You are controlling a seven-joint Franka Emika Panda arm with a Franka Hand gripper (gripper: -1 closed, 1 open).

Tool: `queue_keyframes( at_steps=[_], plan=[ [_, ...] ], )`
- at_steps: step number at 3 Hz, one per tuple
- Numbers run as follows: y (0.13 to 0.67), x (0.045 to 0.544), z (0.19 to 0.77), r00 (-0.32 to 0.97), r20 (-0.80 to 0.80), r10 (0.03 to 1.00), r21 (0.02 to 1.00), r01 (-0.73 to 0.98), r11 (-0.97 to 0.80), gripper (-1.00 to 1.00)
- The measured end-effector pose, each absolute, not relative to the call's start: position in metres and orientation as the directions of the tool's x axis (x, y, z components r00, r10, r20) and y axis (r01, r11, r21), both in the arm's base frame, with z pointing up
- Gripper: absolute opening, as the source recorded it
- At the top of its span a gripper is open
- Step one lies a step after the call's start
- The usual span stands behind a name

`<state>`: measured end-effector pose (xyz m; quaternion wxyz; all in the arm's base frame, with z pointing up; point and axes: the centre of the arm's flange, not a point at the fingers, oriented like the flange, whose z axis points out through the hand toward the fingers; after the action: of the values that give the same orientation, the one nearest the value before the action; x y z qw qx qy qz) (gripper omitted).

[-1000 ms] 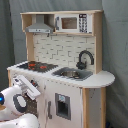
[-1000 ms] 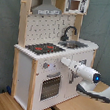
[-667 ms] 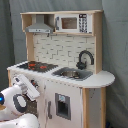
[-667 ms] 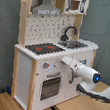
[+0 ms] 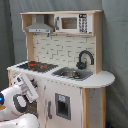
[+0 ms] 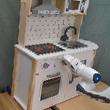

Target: Play with the kitchen

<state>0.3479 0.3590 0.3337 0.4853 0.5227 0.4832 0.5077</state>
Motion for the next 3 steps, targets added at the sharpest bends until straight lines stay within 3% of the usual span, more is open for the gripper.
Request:
queue_keyframes(
  at_steps=[2,3],
  plan=[
    [0.3591,0.3476,0.3341,0.02,0.264,0.964,0.964,0.011,-0.264,-1.0],
    [0.361,0.3469,0.3304,0.022,0.29,0.957,0.957,0.021,-0.29,-1.0]
  ],
)
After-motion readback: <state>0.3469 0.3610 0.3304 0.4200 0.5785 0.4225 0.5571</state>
